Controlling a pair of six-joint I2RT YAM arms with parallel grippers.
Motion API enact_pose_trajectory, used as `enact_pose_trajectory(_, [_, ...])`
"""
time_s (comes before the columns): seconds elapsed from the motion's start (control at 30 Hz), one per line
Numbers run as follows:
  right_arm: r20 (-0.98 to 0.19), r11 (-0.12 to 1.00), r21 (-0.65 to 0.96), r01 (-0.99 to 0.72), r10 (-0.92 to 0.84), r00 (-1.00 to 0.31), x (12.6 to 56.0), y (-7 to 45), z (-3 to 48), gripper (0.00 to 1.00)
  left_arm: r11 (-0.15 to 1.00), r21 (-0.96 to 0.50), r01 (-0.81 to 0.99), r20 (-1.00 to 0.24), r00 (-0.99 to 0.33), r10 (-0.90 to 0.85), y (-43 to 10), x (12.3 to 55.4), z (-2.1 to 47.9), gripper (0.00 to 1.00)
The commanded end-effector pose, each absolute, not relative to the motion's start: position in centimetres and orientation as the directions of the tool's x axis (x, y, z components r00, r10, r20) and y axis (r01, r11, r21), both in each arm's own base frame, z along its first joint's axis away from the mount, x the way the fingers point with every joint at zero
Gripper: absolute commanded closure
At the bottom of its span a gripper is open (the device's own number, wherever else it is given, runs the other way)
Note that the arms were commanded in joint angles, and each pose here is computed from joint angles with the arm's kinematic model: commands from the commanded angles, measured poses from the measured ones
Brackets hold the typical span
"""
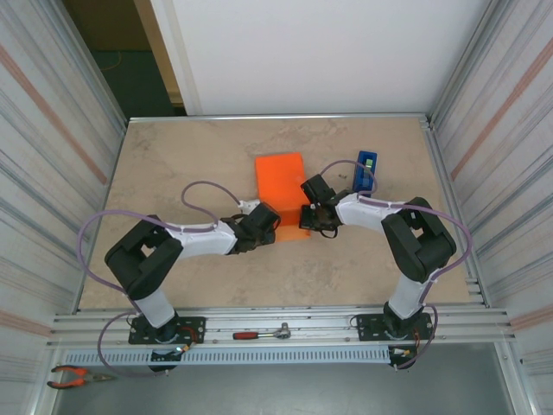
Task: Wrap the gift box in paper
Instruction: Fold the third fold of the wrapping paper on the gift box.
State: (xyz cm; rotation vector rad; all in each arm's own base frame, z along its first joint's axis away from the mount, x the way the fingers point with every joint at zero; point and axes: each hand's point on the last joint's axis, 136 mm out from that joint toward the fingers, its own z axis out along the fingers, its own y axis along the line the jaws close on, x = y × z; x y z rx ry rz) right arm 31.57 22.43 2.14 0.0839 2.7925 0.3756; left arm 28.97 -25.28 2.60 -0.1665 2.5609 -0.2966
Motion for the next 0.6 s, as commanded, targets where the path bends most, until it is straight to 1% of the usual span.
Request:
enact_pose_trajectory(0.0, [-0.274,0.968,0.248,0.038,0.107,-0.956,30.14,21.97,1.67,1.0,0.951,-0.302,-0.064,-0.514,-0.829,-0.219,-25.79,29.22,3.5,0.64])
enact_pose_trajectory(0.13, [-0.266,0.968,0.246,0.044,0.111,-0.958,29.85,21.94,1.36,1.0,0.953,-0.299,-0.056,-0.517,-0.83,-0.211,-26.37,29.66,3.44,0.8])
enact_pose_trajectory(0.17, [-0.265,0.968,0.247,0.048,0.115,-0.957,29.88,21.93,1.34,1.0,0.953,-0.298,-0.053,-0.517,-0.83,-0.208,-26.56,29.81,3.49,0.85])
enact_pose_trajectory(0.23, [-0.263,0.967,0.248,0.051,0.118,-0.958,29.8,21.87,1.28,1.0,0.957,-0.285,-0.05,-0.515,-0.834,-0.197,-26.69,29.99,3.28,1.0])
enact_pose_trajectory(0.43, [-0.254,0.967,0.247,0.053,0.118,-0.96,29.56,21.9,0.92,1.0,0.975,-0.221,-0.028,-0.536,-0.831,-0.145,-26.66,30.11,3.49,1.0])
enact_pose_trajectory(0.53, [-0.25,0.967,0.247,0.055,0.119,-0.961,29.49,21.9,0.8,1.0,0.982,-0.186,-0.033,-0.528,-0.839,-0.129,-26.19,29.93,3.66,1.0])
enact_pose_trajectory(0.57, [-0.249,0.968,0.247,0.056,0.119,-0.961,29.48,21.88,0.78,1.0,0.983,-0.18,-0.039,-0.528,-0.839,-0.13,-25.93,29.82,3.82,0.84])
